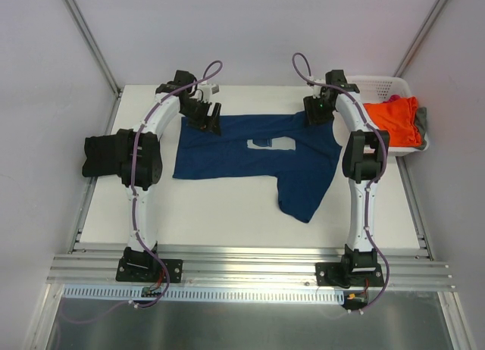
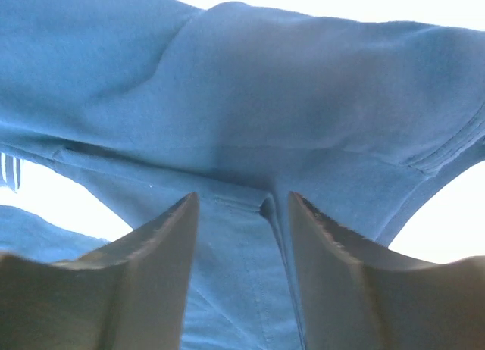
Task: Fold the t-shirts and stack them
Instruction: Fold the flattened tshirt in 1/3 of the way
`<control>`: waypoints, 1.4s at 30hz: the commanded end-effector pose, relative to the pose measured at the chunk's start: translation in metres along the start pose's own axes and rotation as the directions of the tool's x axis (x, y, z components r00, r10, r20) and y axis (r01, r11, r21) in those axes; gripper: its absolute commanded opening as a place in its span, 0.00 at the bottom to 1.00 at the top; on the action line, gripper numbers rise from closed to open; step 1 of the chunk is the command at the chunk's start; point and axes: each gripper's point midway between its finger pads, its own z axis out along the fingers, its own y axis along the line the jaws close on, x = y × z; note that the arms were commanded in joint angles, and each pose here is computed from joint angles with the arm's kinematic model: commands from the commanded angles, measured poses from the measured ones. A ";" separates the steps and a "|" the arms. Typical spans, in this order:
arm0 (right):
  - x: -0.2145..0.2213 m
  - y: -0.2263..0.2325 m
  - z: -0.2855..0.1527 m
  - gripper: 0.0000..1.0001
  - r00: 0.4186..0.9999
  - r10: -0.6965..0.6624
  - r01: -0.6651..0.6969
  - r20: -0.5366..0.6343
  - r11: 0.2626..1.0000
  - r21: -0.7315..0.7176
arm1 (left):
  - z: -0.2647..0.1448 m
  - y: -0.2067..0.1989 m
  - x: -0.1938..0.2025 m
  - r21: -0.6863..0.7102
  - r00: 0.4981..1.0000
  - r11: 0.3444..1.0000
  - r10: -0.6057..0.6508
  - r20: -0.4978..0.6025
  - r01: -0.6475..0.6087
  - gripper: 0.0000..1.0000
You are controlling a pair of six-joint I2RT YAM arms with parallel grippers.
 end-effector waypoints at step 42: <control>0.068 0.152 -0.091 0.27 0.981 -0.107 0.075 -0.159 0.978 -0.197 | -0.021 -0.020 -0.054 0.150 0.991 0.989 -0.020 0.134 0.000 0.70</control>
